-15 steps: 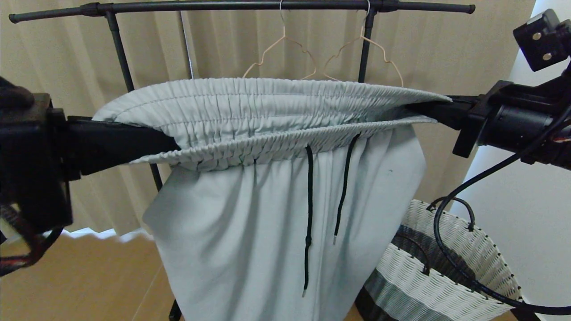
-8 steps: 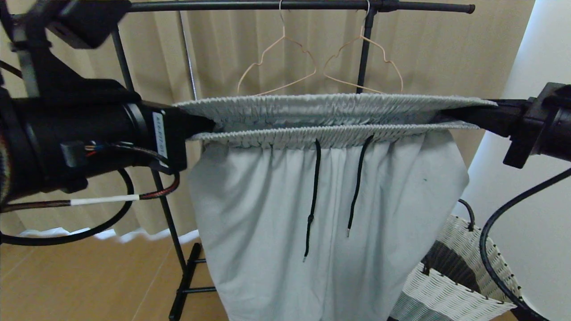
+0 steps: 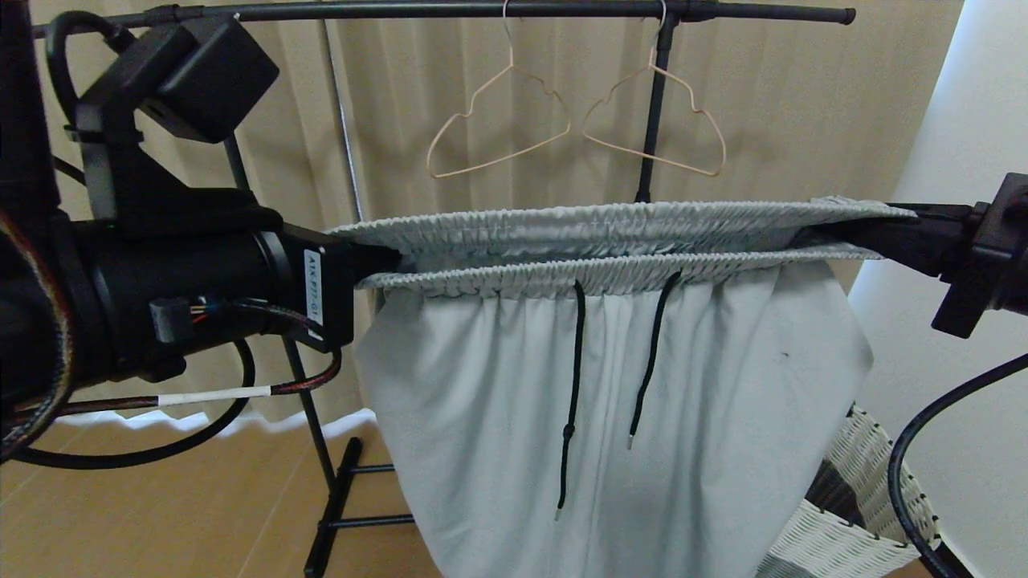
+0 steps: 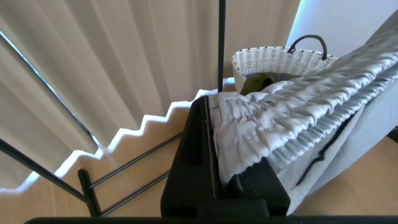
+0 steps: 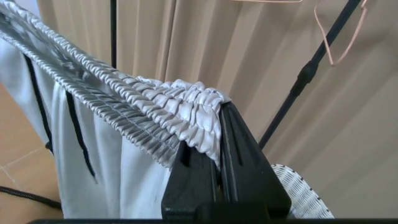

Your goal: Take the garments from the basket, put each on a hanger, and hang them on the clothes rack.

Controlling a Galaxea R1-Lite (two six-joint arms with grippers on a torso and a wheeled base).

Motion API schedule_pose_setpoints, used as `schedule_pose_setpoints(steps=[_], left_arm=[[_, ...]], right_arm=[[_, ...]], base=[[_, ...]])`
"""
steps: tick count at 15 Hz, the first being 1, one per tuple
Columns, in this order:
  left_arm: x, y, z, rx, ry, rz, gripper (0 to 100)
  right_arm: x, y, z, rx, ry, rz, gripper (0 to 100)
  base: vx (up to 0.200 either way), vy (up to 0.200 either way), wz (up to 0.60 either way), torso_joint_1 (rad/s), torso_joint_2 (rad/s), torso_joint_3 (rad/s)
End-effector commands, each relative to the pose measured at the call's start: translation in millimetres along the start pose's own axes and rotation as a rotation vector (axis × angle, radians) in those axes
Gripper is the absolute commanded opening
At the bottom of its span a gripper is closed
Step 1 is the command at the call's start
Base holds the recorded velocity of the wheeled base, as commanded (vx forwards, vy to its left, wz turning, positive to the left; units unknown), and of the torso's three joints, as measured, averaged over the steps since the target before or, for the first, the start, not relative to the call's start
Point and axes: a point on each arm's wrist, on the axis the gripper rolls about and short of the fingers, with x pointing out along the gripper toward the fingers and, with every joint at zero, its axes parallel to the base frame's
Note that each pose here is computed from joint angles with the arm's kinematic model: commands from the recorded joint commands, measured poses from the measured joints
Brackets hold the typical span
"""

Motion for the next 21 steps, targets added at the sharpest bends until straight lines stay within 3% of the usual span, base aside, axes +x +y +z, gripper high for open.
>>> schedule_pose_setpoints(steps=[1,17,18,21], left_arm=[[-1,0.3,0,-0.001,-0.002,0.001,0],[-6,1.3,10,0.0,-0.041,-0.001,0],[-6,1.3,10,0.0,-0.041,-0.001,0],[-8,2.8,10,0.0,-0.043,0.007,0]], right_arm=[[1,-0.5,0.6,-0.001,-0.001,-0.002,0],[6,-1.5,1.5,0.0,0.002,0.0,0],[7,-1.9,1.8,0.0,0.002,-0.001,100],[6,-1.1,0.0,0.004,0.005,0.006,100]], base=[[0.0,0.0,0.0,0.0,0.0,0.0],[0.0,0.0,0.0,0.0,0.0,0.0],[0.0,0.0,0.0,0.0,0.0,0.0],[0.0,0.0,0.0,0.0,0.0,0.0]])
